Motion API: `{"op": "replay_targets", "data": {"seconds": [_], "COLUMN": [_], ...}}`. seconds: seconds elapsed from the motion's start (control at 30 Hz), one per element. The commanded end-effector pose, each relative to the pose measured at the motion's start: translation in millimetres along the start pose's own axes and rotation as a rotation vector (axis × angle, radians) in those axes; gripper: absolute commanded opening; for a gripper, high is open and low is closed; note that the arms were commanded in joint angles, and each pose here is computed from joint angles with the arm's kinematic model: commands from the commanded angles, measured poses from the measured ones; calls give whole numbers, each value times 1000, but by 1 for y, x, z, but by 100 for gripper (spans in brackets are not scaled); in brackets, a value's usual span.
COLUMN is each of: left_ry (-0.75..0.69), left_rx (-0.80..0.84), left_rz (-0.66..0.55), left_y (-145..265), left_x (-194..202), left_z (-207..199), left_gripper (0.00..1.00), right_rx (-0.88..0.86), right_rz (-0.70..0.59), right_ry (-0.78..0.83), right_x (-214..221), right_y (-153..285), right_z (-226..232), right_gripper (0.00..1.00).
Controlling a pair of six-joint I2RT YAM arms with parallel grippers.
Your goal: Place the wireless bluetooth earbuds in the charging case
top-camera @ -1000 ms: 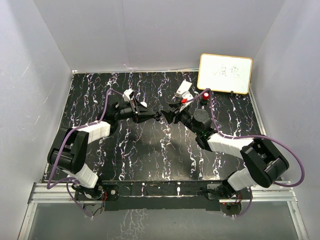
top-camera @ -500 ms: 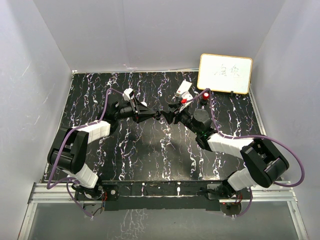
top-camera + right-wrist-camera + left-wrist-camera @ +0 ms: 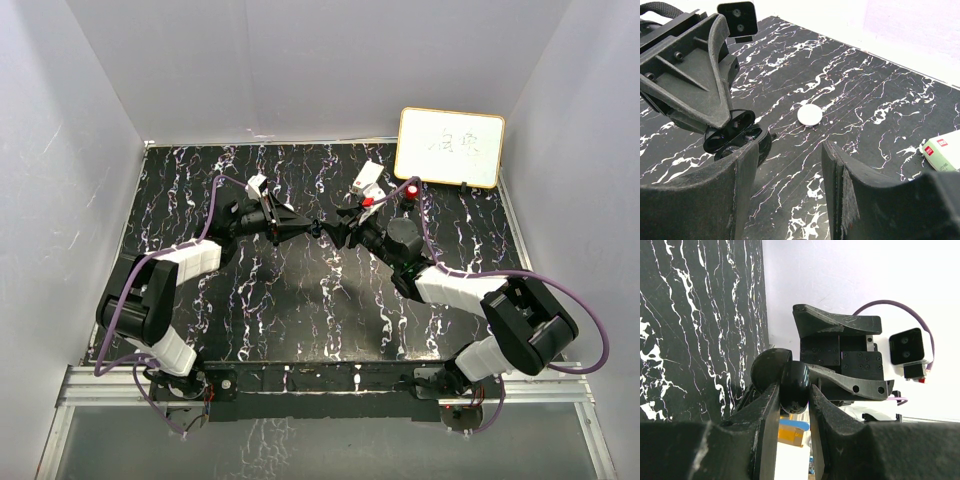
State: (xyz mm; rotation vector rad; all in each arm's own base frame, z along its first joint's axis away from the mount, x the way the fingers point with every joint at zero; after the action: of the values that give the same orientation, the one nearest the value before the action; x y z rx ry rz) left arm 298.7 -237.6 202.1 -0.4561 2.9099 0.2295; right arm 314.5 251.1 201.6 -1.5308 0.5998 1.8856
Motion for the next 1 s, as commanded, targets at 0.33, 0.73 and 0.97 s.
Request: {"op": "replay_targets", "data": {"seconds": [0.33,0.73,0.97], "left_ry": [-21,-23,-29], "left_rx": [24,24,3], "left_rz": [-2,3,-23], "left_y": [-6,-6,23], "left_x": [-8,-8,-7], "left_z": [-7,-7,8], "left_gripper": [0,0,0], "right_rx": [-41,-10,154], "right_rz": [-89,-102,-36], "right_ry": [12,6,-60], "right_x": [-30,-33,-30], "right_y": [1,1,-5], "right_z": [9,5,-15], "right_gripper": [51,52,54]}}
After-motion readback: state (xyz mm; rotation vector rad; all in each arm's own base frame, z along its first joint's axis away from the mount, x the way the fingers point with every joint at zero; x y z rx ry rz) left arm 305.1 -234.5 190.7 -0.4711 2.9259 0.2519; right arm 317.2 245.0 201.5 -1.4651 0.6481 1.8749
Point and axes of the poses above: each gripper's point midway between its finger pads, its own y axis back along the fingers, its own z axis along the line the jaws close on, x = y × z, the point moved 4 cm from there along y, back along the fingers, and after that the axes turned 9 degrees about -y, right-handed, at the moved point
